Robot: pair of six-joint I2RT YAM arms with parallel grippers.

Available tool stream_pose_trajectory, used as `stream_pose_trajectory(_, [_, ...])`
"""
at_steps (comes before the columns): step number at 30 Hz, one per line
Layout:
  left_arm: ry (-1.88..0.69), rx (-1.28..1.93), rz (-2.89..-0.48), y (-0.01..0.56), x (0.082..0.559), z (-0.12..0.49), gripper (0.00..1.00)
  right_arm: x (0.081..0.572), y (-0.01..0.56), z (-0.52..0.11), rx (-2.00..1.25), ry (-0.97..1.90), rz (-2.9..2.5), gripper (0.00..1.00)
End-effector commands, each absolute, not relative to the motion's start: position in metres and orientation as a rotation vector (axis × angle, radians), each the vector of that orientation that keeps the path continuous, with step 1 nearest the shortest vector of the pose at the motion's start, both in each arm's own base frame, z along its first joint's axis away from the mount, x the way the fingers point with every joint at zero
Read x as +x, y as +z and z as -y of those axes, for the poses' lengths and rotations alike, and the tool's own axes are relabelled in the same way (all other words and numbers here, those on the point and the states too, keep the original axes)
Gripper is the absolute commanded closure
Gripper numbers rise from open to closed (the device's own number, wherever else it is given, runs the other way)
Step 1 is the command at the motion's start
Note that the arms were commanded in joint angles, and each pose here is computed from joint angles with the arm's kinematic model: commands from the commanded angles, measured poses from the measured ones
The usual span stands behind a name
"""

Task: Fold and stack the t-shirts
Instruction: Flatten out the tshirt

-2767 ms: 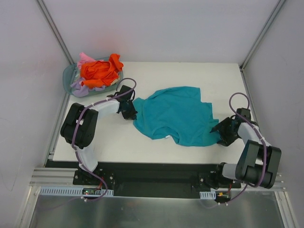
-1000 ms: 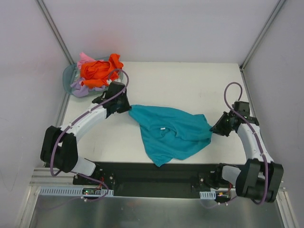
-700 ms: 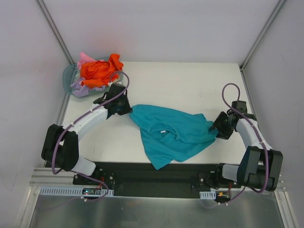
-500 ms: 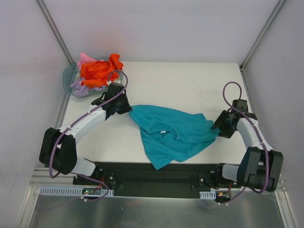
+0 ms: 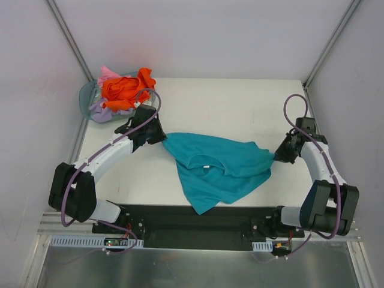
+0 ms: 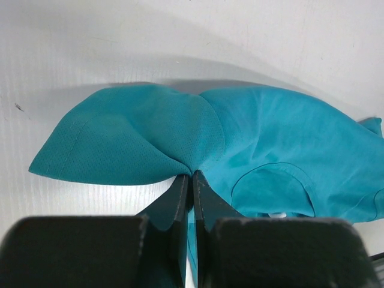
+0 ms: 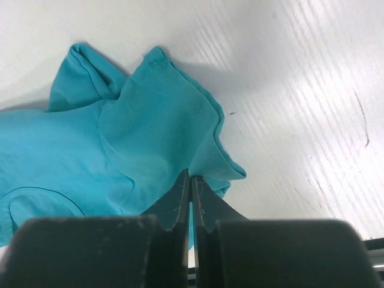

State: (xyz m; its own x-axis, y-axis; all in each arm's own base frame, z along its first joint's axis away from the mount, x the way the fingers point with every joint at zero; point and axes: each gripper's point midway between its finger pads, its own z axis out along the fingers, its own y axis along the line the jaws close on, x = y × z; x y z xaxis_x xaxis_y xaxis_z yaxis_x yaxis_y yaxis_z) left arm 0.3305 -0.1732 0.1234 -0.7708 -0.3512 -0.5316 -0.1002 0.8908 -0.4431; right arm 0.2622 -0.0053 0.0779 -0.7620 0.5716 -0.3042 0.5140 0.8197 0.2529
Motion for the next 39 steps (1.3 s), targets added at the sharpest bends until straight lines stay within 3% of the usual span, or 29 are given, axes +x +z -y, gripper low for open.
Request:
stream_pose_trajectory(1, [-0.549, -0.332, -2.348, 0.145, 0.336, 0.172, 1.0, 0.272, 0.103, 0.015, 0.768, 0.146, -2.603, 0.99])
stream_pose_trajectory(6, [-0.525, -0.312, -2.294, 0.162, 0.344, 0.169, 1.0, 0.286, 0.143, 0.012, 0.691, 0.167, -2.522, 0.99])
stream_pose_trajectory(11, [-0.5, -0.295, -2.143, 0.218, 0.365, 0.162, 1.0, 0.299, 0.208, 0.018, 0.627, 0.15, -2.366, 0.99])
stream_pose_trajectory(17, [-0.515, -0.233, -1.9, 0.327, 0.434, 0.165, 1.0, 0.367, 0.326, 0.023, 0.522, 0.214, -2.041, 0.99])
stream_pose_trajectory(18, [-0.546, -0.184, -1.785, 0.385, 0.446, 0.168, 1.0, 0.378, 0.343, 0.024, 0.505, 0.216, -2.005, 0.99])
stream_pose_trajectory(19, [-0.557, -0.166, -1.792, 0.385, 0.468, 0.175, 1.0, 0.397, 0.355, 0.027, 0.497, 0.213, -1.982, 0.99])
stream_pose_trajectory(20, [-0.62, -0.122, -1.757, 0.406, 0.475, 0.178, 1.0, 0.406, 0.411, 0.029, 0.459, 0.217, -1.851, 0.99])
stream_pose_trajectory(22, [-0.686, -0.062, -1.606, 0.478, 0.488, 0.183, 1.0, 0.426, 0.453, 0.033, 0.433, 0.23, -1.766, 0.99])
stream_pose_trajectory(23, [-0.715, -0.032, -1.556, 0.501, 0.486, 0.186, 1.0, 0.416, 0.515, 0.03, 0.388, 0.246, -1.625, 0.99])
stream_pose_trajectory(24, [-0.749, 0.012, -1.464, 0.541, 0.479, 0.188, 1.0, 0.415, 0.533, 0.031, 0.378, 0.253, -1.581, 0.99])
stream_pose_trajectory(27, [-0.782, 0.063, -1.344, 0.59, 0.459, 0.188, 1.0, 0.405, 0.576, 0.031, 0.356, 0.308, -1.437, 0.99])
stream_pose_trajectory(29, [-0.78, 0.064, -1.337, 0.594, 0.452, 0.185, 1.0, 0.377, 0.602, 0.028, 0.322, 0.311, -1.337, 0.99])
stream_pose_trajectory(33, [-0.741, 0.044, -1.465, 0.546, 0.439, 0.177, 1.0, 0.346, 0.565, 0.031, 0.328, 0.252, -1.398, 0.99])
stream_pose_trajectory(35, [-0.715, 0.004, -1.548, 0.509, 0.436, 0.171, 1.0, 0.333, 0.498, 0.032, 0.387, 0.237, -1.523, 0.99])
stream_pose_trajectory(39, [-0.686, -0.138, -1.874, 0.356, 0.408, 0.16, 1.0, 0.284, 0.362, 0.042, 0.63, 0.168, -1.745, 0.99])
